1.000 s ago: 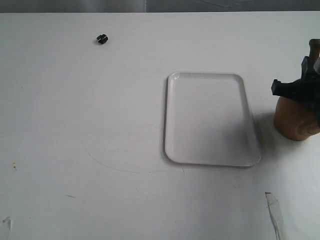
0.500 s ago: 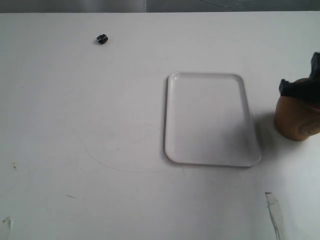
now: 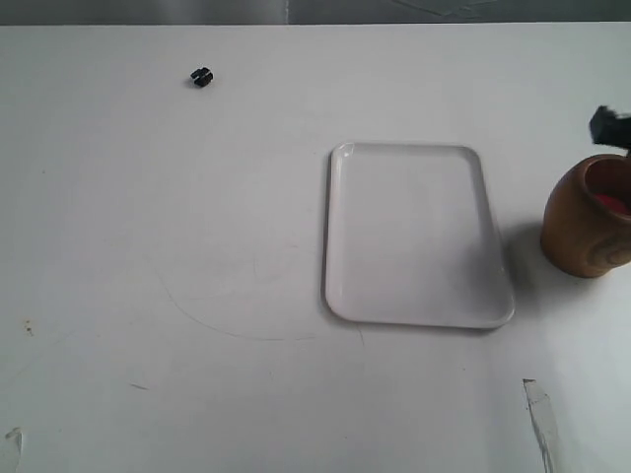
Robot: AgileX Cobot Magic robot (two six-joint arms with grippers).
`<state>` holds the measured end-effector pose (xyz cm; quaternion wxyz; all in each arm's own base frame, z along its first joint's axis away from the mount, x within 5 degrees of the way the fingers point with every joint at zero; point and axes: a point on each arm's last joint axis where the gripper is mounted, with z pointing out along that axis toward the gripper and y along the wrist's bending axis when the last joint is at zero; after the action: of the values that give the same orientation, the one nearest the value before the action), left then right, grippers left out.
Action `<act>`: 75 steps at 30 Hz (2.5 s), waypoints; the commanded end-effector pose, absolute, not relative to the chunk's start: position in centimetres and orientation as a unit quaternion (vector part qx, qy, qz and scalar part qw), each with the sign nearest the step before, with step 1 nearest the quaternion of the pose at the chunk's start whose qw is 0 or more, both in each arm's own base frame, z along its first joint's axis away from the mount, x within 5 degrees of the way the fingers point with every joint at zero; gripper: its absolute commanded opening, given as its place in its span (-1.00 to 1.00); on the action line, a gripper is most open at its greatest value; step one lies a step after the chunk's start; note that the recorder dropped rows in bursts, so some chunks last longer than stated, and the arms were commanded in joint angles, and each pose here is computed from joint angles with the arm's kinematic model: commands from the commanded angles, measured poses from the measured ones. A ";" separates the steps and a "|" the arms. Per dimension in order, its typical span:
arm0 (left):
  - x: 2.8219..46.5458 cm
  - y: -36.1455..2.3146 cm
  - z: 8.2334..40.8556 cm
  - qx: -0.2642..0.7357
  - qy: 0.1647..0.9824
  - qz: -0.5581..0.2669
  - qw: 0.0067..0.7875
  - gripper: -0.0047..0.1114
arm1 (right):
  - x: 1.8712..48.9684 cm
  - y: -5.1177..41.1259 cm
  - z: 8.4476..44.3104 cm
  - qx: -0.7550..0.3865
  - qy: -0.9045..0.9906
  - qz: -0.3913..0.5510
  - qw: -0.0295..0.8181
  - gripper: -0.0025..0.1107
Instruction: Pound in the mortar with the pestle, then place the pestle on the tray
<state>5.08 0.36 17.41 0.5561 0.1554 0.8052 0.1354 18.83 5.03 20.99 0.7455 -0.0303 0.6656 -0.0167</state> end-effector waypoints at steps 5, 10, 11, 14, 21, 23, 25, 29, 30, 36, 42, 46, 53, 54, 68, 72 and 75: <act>5.1 0.3 17.4 0.153 0.805 0.128 0.559 -0.92 | 18.2 4.5 21.2 -0.023 0.679 -0.023 0.734 -0.96; 5.1 0.3 17.4 0.153 0.805 0.128 0.559 -0.92 | 19.4 4.9 18.5 -0.035 0.706 -0.045 0.706 -0.96; 5.1 0.3 17.4 0.153 0.805 0.128 0.559 -0.92 | 19.6 5.0 17.8 -0.035 0.717 -0.045 0.695 -0.96; 5.1 0.3 17.4 0.153 0.805 0.128 0.559 -0.92 | 20.0 5.3 15.4 -0.031 0.753 -0.035 0.656 -0.96; 5.1 0.3 17.4 0.153 0.805 0.128 0.559 -0.92 | 20.6 6.0 15.5 -0.049 0.749 -0.025 0.660 -0.96; 5.1 0.3 17.4 0.153 0.805 0.128 0.559 -0.92 | 20.4 5.8 17.1 -0.049 0.725 -0.023 0.686 -0.96; 5.1 0.3 17.4 0.153 0.805 0.128 0.559 -0.92 | 19.9 5.6 19.0 -0.043 0.695 -0.019 0.717 -0.96; 5.1 0.3 17.4 0.153 0.805 0.128 0.559 -0.92 | 18.2 4.8 22.9 -0.016 0.632 -0.003 0.775 -0.96; 5.1 0.3 17.4 0.153 0.805 0.128 0.559 -0.92 | 18.0 4.6 23.3 -0.018 0.632 -0.004 0.774 -0.96; 5.1 0.3 17.4 0.153 0.805 0.128 0.559 -0.92 | 18.3 4.5 22.2 -0.016 0.669 -0.017 0.743 -0.96; 5.1 0.3 17.4 0.153 0.805 0.128 0.559 -0.92 | 20.1 5.3 18.2 -0.046 0.710 -0.054 0.701 -0.96; 5.1 0.3 17.4 0.153 0.805 0.128 0.559 -0.92 | 21.0 5.7 14.2 -0.040 0.767 -0.047 0.639 -0.96; 5.1 0.3 17.4 0.153 0.805 0.128 0.559 -0.92 | 21.8 6.4 15.4 -0.055 0.746 -0.040 0.663 -0.96; 5.1 0.3 17.4 0.153 0.805 0.128 0.559 -0.92 | 21.8 6.4 16.4 -0.055 0.733 -0.041 0.677 -0.96; 5.1 0.3 17.4 0.153 0.805 0.128 0.559 -0.92 | 20.6 10.3 26.7 -0.182 0.837 0.134 0.498 -0.96; 5.1 0.3 17.4 0.153 0.805 0.128 0.559 -0.92 | 21.5 11.8 27.5 -0.209 0.883 0.159 0.390 -0.96; 5.1 0.3 17.4 0.153 0.805 0.128 0.559 -0.92 | 22.6 12.9 26.3 -0.221 0.902 0.161 0.334 -0.96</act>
<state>5.08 0.36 17.41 0.5561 0.1554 0.8052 0.1354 22.16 12.34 26.88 0.3669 -0.2162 0.8908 0.1582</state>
